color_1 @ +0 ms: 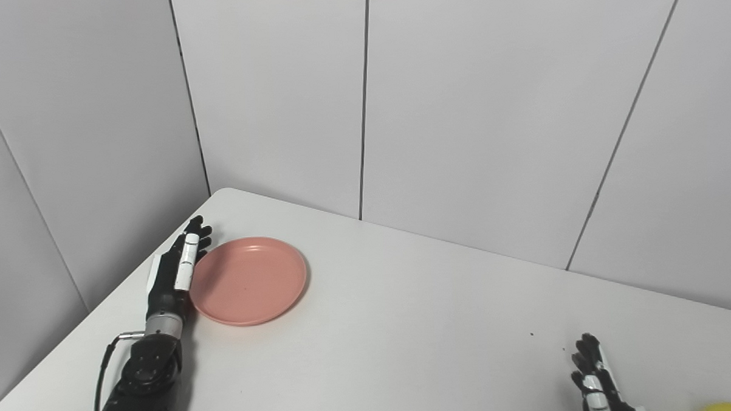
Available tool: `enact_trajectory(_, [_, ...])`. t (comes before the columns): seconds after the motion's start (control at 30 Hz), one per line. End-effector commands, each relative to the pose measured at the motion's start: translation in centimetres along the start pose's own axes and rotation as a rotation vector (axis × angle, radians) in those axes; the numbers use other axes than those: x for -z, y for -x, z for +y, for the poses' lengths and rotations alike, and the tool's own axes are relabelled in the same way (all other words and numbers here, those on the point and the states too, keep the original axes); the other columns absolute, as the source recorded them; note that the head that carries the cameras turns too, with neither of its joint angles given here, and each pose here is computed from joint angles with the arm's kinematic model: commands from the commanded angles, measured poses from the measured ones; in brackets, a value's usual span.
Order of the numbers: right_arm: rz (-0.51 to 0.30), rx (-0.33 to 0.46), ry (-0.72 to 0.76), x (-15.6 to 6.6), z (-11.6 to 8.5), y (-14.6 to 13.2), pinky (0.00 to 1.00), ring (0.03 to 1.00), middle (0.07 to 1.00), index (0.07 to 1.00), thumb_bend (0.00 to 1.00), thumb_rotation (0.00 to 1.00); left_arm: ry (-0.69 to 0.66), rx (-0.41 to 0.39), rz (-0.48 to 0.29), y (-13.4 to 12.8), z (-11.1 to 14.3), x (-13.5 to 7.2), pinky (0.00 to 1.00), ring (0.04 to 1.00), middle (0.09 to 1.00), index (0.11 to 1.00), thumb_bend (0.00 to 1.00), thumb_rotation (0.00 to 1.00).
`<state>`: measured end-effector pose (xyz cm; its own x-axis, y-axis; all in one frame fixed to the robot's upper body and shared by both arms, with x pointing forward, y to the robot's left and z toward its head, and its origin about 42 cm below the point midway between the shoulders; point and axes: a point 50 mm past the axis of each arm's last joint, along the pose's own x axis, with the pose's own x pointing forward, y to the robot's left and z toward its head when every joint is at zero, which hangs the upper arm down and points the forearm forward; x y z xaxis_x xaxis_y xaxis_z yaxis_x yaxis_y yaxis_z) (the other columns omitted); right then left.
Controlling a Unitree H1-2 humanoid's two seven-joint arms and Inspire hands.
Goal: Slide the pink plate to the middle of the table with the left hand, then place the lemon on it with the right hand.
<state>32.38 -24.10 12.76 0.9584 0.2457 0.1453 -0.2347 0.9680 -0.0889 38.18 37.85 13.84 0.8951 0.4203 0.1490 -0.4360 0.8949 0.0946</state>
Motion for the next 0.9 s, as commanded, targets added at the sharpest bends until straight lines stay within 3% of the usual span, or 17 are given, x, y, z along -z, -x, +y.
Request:
enact_trajectory(0.0, [-0.043,0.004,-0.004,-0.7,-0.3,0.2,1.00,1.000,1.000,1.000,0.42,1.00,0.020,0.024,-0.066,-0.7,-0.4,-1.9,0.87,0.877,0.877,0.872,0.72,1.00])
enact_trajectory(0.67, [-0.041,0.018,0.008,-1.3,-0.2,0.3,1.00,1.000,1.000,1.000,0.42,1.00,0.181,0.174,-0.027,0.8,-3.8,-2.4,0.85,0.851,0.848,0.842,0.81,1.00])
enact_trajectory(0.87, [-0.033,0.033,0.000,-1.1,-0.3,0.3,1.00,1.000,1.000,1.000,0.46,1.00,0.213,0.238,-0.005,1.3,-5.4,-2.4,0.87,0.869,0.861,0.853,0.77,1.00])
